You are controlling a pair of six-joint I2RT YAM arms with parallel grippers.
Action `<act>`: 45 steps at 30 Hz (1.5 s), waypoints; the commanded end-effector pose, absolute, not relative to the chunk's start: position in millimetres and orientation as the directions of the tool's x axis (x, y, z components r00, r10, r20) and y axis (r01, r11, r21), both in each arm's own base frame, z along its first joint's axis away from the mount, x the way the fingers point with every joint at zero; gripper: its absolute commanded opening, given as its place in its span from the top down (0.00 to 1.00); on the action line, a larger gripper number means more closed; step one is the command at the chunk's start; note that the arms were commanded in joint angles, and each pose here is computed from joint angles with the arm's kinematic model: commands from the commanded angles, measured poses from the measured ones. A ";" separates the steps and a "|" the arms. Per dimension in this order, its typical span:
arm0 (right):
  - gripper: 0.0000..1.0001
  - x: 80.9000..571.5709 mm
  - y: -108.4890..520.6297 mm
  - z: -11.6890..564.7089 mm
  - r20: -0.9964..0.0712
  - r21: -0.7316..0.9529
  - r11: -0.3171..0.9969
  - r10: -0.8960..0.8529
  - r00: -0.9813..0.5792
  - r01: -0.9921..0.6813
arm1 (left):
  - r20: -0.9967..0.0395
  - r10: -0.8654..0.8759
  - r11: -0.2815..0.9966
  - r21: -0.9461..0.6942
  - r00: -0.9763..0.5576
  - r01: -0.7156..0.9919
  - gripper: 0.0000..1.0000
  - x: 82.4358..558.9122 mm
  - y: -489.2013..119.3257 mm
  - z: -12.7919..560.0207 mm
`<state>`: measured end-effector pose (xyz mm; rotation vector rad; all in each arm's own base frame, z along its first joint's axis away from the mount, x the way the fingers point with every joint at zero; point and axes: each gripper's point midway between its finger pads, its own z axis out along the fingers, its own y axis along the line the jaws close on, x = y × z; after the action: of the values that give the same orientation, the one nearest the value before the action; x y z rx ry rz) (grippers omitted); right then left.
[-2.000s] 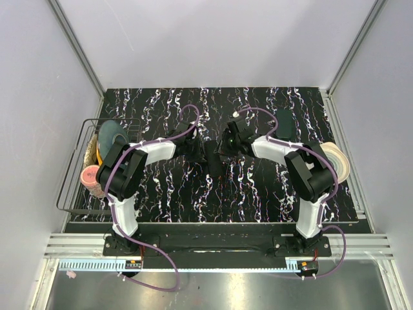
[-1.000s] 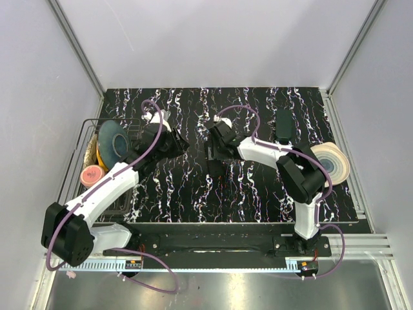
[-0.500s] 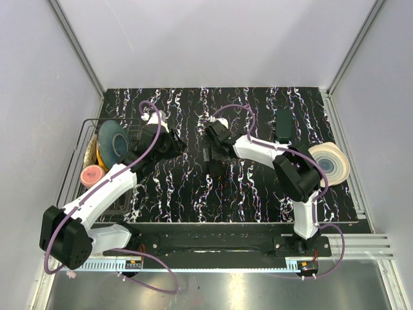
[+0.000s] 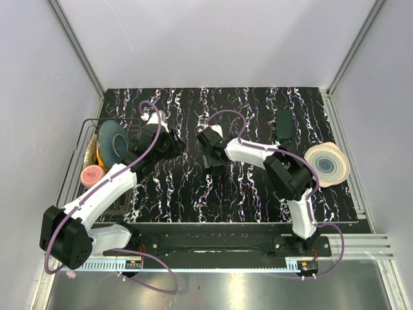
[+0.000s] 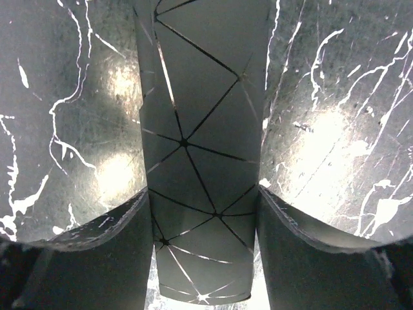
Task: Organize the sunglasses
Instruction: Move the case with the sunglasses to the center of the board.
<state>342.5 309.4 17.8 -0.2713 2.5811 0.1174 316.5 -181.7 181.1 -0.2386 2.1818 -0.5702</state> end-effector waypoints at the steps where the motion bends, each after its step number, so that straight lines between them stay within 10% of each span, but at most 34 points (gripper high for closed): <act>1: 0.42 352.2 296.2 18.2 -0.521 -0.091 0.985 -0.172 -0.836 -0.146 | -0.717 -0.366 0.874 -0.485 -0.593 0.046 0.59 324.8 -182.1 191.8; 27: 0.46 515.2 102.7 17.7 -0.600 -0.138 0.982 0.019 -0.800 0.126 | -0.638 -0.331 0.852 -0.519 -0.696 0.071 0.56 313.4 -199.6 180.3; 39: 0.00 524.3 112.8 10.8 -0.553 -0.074 0.994 0.029 -0.833 0.084 | -0.644 -0.319 0.867 -0.495 -0.695 0.061 0.51 307.2 -192.3 178.0; 45: 0.00 529.3 122.6 65.5 -0.620 -0.022 1.000 0.002 -0.784 0.020 | -0.678 -0.320 0.886 -0.461 -0.662 0.044 0.26 305.2 -178.9 193.8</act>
<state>536.8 113.2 24.1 0.0871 2.4933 -0.1074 297.5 -186.0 150.7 -0.1920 2.3408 -0.5737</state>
